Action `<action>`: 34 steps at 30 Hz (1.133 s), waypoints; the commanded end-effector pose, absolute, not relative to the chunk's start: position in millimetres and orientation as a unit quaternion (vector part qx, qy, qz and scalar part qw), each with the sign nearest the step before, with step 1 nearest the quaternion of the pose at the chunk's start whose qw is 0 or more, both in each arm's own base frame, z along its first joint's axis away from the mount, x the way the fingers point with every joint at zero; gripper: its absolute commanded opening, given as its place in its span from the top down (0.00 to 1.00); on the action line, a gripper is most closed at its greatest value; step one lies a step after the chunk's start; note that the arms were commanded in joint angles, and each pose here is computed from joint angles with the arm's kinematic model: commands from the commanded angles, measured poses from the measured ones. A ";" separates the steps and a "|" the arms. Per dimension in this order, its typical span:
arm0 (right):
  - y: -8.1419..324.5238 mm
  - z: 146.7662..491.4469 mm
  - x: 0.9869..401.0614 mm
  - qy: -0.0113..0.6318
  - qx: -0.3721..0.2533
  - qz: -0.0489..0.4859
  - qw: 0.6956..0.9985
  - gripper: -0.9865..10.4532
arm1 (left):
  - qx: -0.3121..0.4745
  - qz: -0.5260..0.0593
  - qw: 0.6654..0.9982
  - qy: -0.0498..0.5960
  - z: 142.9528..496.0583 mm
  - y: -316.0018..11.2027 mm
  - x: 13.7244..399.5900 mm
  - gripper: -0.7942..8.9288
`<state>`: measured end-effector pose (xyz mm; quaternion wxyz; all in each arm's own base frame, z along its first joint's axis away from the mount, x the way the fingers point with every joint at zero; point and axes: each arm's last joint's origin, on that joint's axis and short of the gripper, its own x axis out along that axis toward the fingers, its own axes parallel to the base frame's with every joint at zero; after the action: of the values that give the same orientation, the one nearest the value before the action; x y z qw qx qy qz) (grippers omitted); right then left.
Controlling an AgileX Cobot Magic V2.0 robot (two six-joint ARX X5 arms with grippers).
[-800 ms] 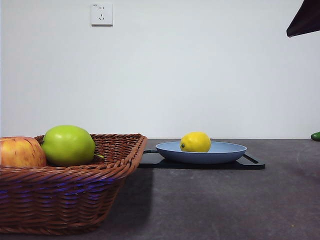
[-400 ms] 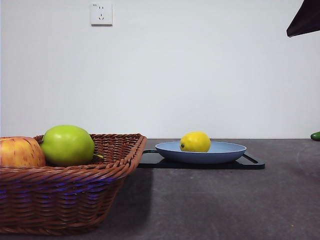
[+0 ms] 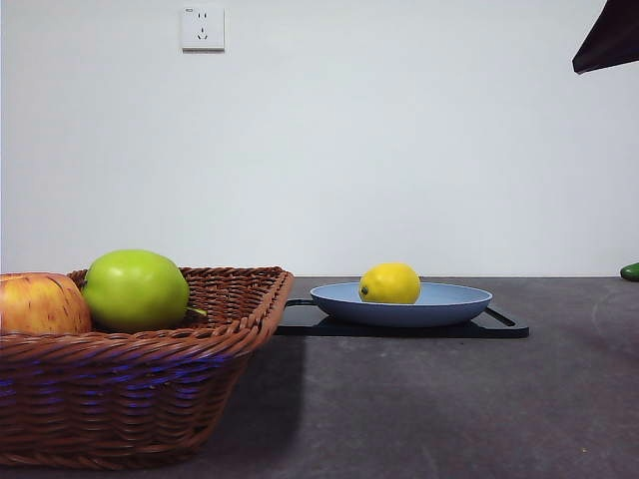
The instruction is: Take the lemon from the basket,put the lemon in the plate,hand out the plate
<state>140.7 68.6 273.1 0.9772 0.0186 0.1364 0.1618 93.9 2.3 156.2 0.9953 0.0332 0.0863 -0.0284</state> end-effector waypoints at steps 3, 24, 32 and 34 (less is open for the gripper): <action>69.8 276.8 140.8 0.130 0.025 0.163 0.978 0.91 | 0.027 -0.013 0.996 0.090 150.4 3.5 95.0 0.91; 69.8 276.8 140.8 0.130 0.025 0.164 0.978 0.91 | 0.016 -0.013 0.996 0.090 149.2 3.4 95.3 0.91; 69.1 277.5 139.6 0.122 -0.008 0.167 0.978 0.91 | 0.016 -0.013 0.996 0.090 149.2 3.4 95.3 0.91; 64.4 279.4 133.6 0.112 -0.041 0.166 0.979 0.91 | 0.016 -0.013 0.996 0.090 149.2 3.4 95.3 0.91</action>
<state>136.9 66.1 274.0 0.9776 -0.0102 0.1318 0.1641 94.8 3.0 152.6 0.9958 0.0195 0.0875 -0.0159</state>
